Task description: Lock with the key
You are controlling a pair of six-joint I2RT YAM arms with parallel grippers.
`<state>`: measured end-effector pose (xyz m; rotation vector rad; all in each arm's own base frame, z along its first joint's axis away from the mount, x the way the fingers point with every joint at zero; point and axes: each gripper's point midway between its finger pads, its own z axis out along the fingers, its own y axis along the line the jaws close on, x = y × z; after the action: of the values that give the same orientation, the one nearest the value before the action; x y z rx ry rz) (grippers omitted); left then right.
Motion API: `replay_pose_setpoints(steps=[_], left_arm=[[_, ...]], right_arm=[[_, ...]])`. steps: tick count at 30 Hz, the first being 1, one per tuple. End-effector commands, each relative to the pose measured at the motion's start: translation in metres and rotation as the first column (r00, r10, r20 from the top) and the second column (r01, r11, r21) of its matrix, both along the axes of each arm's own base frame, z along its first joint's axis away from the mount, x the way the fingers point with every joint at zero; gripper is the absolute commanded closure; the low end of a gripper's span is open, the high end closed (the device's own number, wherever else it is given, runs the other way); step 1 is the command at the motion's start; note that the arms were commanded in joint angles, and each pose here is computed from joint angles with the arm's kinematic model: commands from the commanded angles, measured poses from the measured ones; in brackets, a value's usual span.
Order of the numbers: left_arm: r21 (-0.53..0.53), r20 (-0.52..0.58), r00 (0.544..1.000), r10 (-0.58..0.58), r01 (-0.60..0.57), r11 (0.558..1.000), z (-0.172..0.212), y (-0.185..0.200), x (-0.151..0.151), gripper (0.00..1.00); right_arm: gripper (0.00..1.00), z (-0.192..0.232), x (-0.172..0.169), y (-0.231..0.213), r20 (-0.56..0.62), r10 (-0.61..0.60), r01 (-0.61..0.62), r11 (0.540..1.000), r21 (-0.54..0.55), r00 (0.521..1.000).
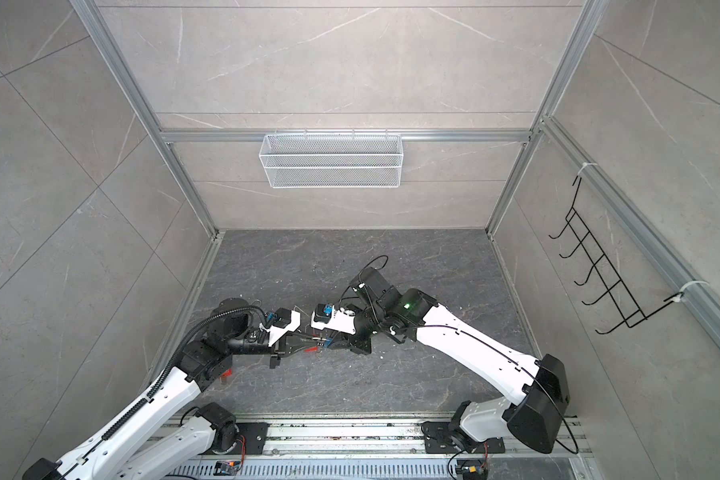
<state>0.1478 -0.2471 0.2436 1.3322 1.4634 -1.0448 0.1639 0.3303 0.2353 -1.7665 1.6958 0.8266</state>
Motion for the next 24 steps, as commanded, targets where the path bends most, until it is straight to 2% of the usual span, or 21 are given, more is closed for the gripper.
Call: replay_pose_setpoints(steps=[1, 7, 14, 18, 24], left_arm=[[-0.065, 0.044, 0.998, -0.047, 0.050, 0.997, 0.023, -0.008, -0.005, 1.00], [-0.053, 0.055, 0.996, -0.072, 0.075, 0.996, 0.015, -0.013, -0.011, 1.00], [-0.040, 0.169, 0.982, -0.090, 0.098, 0.994, 0.008, -0.016, -0.022, 1.00], [-0.038, 0.135, 0.987, -0.087, 0.093, 0.995, 0.006, -0.019, -0.021, 1.00], [-0.076, 0.017, 0.998, -0.063, 0.064, 0.995, 0.002, -0.027, -0.012, 1.00]], right_arm=[[0.84, 0.009, 0.000, 0.006, 0.049, 0.002, -0.004, 0.999, 0.038, 0.999], [0.87, 0.019, -0.003, 0.012, 0.064, 0.024, -0.030, 0.996, 0.087, 0.998], [0.86, 0.031, -0.019, 0.016, 0.060, 0.113, -0.121, 0.979, 0.162, 0.992], [0.86, 0.027, -0.006, 0.019, 0.092, 0.074, -0.086, 0.987, 0.132, 0.993], [0.88, 0.037, 0.009, 0.029, 0.179, 0.013, -0.050, 0.978, 0.203, 0.984]])
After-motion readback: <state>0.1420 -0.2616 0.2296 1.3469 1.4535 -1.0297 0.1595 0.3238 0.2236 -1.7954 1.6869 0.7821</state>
